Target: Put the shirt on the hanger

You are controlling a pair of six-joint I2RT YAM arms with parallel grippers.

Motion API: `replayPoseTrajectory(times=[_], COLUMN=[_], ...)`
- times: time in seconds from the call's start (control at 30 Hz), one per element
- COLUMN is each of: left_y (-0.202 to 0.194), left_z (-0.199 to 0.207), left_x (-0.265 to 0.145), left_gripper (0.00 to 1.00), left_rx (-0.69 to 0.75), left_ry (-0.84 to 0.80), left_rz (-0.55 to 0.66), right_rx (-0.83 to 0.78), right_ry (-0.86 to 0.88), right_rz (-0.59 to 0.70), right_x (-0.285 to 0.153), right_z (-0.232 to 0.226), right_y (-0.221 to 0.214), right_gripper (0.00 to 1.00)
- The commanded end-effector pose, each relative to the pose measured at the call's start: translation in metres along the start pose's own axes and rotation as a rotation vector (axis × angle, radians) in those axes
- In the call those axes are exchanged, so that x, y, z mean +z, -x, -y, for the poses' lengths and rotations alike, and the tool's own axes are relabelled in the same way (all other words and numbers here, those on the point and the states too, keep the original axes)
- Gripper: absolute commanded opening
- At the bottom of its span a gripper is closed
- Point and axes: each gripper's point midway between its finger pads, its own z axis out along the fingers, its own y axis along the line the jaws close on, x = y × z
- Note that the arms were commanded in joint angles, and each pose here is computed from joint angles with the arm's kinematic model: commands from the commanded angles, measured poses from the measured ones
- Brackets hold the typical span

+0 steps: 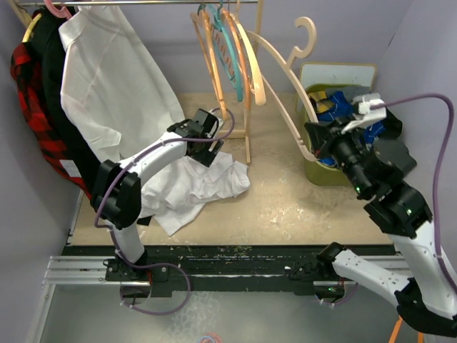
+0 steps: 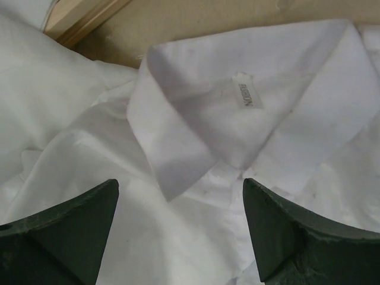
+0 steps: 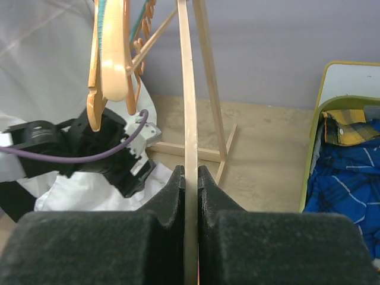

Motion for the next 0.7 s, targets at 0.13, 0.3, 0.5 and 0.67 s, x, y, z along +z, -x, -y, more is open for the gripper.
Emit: replayPoseTrajectory(times=[0.13, 0.3, 0.5, 0.67], left_y=[0.025, 0.018, 0.021, 0.030], left_z=[-0.021, -0.014, -0.023, -0.032], left_x=[0.029, 0.045, 0.044, 0.029], left_gripper=[0.79, 0.71, 0.38, 0.10], left_rx=[-0.078, -0.042, -0.005, 0.013], left_ry=[0.177, 0.196, 0.247, 0.272], left_rz=[0.030, -0.014, -0.008, 0.029], right_rx=[0.121, 0.248, 0.333, 0.314], right_ry=[0.032, 0.052, 0.096, 0.147], right_rz=[0.003, -0.123, -0.216, -0.307], right_x=[-0.047, -0.063, -0.075, -0.075], right_z=[0.008, 0.009, 0.004, -0.005], right_y=[-0.022, -0.091, -0.143, -0.175], right_gripper=[0.00, 0.00, 0.00, 0.00])
